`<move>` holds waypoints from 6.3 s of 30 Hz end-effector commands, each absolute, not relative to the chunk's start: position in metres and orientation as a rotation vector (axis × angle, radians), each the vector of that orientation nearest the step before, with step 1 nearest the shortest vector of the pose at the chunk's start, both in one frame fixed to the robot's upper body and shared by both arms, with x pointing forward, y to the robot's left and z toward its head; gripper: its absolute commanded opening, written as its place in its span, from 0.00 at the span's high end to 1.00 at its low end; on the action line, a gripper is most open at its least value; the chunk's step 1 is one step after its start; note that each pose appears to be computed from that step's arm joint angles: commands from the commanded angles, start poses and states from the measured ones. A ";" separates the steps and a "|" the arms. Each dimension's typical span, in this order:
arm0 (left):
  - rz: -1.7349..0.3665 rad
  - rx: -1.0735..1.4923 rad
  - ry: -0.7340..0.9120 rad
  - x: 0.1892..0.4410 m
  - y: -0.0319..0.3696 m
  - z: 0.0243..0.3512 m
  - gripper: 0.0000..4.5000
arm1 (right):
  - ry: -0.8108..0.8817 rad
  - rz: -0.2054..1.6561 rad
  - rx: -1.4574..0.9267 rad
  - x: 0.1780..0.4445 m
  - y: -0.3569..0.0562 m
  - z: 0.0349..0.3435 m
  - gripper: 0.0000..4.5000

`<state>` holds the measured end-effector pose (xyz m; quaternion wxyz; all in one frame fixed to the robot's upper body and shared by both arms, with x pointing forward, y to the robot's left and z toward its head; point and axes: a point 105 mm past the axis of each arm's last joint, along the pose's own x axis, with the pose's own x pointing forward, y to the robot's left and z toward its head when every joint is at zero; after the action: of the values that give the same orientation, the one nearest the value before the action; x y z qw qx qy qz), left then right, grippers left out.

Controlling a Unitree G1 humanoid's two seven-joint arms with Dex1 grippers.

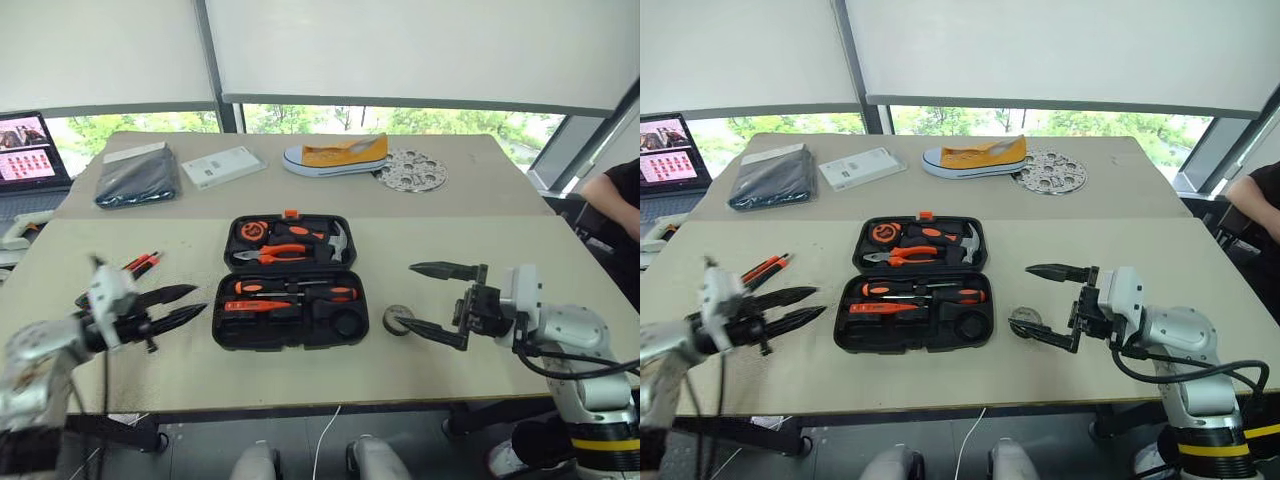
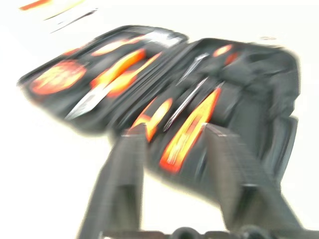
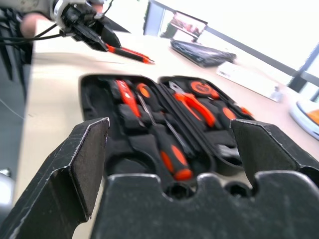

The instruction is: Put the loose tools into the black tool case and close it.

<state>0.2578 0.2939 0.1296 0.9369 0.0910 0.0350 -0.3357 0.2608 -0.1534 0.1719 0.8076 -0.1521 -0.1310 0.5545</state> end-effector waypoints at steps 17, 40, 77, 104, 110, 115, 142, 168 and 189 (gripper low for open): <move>-0.011 0.092 0.159 0.219 0.411 0.136 0.01 | -0.471 1.137 -0.241 0.254 -0.126 0.189 0.00; -0.110 0.106 0.585 0.355 0.390 0.121 0.01 | -0.466 1.057 -0.319 0.257 -0.137 0.191 0.00; -1.363 0.721 0.444 0.284 0.153 0.126 0.63 | -0.202 1.215 -0.455 0.241 -0.174 0.189 0.00; -1.385 0.690 0.413 0.291 0.121 0.125 0.20 | -0.224 1.186 -0.427 0.244 -0.163 0.191 0.00; -1.404 0.506 0.208 0.297 0.116 0.154 0.05 | -0.222 1.189 -0.419 0.245 -0.162 0.191 0.00; -1.404 0.425 0.156 0.297 0.127 0.153 0.16 | -0.215 1.185 -0.409 0.247 -0.162 0.190 0.00; -1.259 0.336 0.468 0.282 0.129 0.067 0.99 | -0.193 1.142 -0.370 0.247 -0.166 0.178 0.00; -1.264 0.174 0.139 0.302 0.132 0.105 0.87 | -0.176 1.023 -0.351 0.243 -0.185 0.172 0.00; -1.228 0.107 -0.147 0.235 0.197 0.144 0.01 | 0.102 0.805 -0.460 0.219 -0.253 0.119 0.00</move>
<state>0.2324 0.1946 0.1269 0.8094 0.0451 -0.0384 -0.5843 0.2147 -0.2605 0.1091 0.9015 -0.2069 0.0506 0.3768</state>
